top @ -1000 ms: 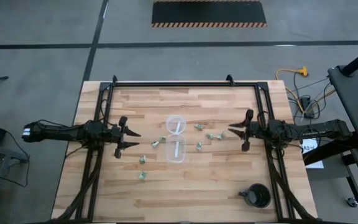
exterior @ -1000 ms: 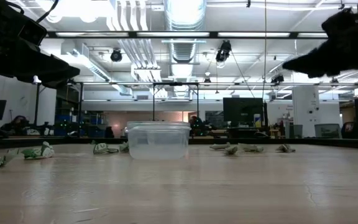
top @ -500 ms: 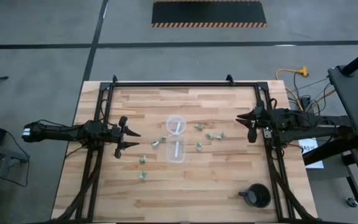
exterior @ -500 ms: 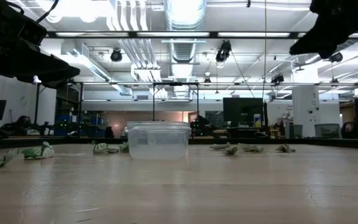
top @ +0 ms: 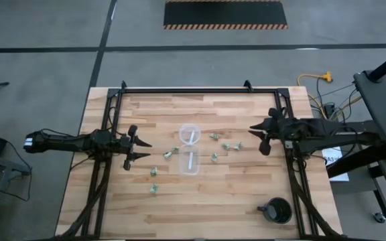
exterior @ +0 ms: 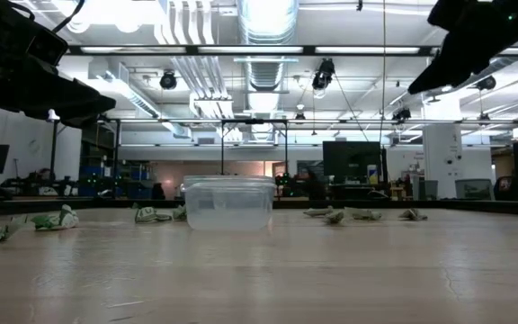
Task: Pick and place items into bin
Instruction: Put the stevia packet into the circular transparent bin
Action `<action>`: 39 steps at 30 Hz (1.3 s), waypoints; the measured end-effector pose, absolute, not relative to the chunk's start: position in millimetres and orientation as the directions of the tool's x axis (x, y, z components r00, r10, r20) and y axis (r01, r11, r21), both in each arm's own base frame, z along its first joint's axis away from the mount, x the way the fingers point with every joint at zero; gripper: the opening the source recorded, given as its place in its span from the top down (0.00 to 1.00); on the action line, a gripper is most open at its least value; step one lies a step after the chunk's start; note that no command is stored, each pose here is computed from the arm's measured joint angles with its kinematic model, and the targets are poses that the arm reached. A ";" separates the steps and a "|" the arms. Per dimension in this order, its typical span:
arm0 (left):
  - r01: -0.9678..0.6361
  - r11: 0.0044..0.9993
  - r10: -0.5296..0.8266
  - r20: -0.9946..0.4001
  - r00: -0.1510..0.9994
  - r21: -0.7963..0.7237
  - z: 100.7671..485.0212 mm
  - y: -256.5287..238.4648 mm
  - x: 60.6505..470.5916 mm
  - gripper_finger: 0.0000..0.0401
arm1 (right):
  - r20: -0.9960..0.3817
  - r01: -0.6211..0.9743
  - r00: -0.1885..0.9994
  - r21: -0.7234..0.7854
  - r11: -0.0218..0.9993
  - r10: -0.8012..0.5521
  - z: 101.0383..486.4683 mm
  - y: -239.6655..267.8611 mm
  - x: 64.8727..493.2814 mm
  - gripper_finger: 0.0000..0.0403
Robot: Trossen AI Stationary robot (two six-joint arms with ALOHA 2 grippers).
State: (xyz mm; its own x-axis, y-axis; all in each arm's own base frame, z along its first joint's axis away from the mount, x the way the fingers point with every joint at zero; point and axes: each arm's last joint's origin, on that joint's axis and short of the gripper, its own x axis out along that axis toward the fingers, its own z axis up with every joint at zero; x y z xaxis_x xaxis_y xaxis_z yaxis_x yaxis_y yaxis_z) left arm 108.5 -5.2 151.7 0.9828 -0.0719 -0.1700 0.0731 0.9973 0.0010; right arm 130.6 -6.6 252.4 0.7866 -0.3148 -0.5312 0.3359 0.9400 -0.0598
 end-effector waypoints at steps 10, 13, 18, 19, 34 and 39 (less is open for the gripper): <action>0.073 0.997 -0.072 -0.169 0.983 0.001 151.8 -5.2 108.6 0.63 | -0.636 0.278 0.732 -0.048 0.959 -0.244 237.6 -4.1 147.8 0.83; 0.073 0.997 -0.072 -0.168 0.983 0.001 151.9 -5.2 108.6 0.63 | -0.663 0.249 0.720 -0.033 0.968 -0.208 233.8 -2.9 151.9 0.83; 0.073 0.997 -0.072 -0.168 0.983 0.001 152.0 -5.2 108.6 0.63 | -0.694 0.248 0.689 -0.045 0.968 -0.209 227.7 -2.9 157.6 0.83; 0.073 0.997 -0.072 -0.168 0.983 0.001 152.0 -5.2 108.6 0.63 | -0.700 0.248 0.683 -0.048 0.968 -0.209 226.5 -2.9 158.7 0.83; 0.073 0.997 -0.072 -0.164 0.984 0.001 152.2 -5.2 108.6 0.63 | -0.825 0.240 0.536 -0.056 0.969 -0.181 197.4 -8.0 179.2 0.83; 0.073 0.997 -0.072 -0.165 0.984 0.001 152.2 -5.2 108.6 0.63 | -0.830 0.283 0.532 -0.007 0.959 -0.164 192.9 -24.9 179.3 0.83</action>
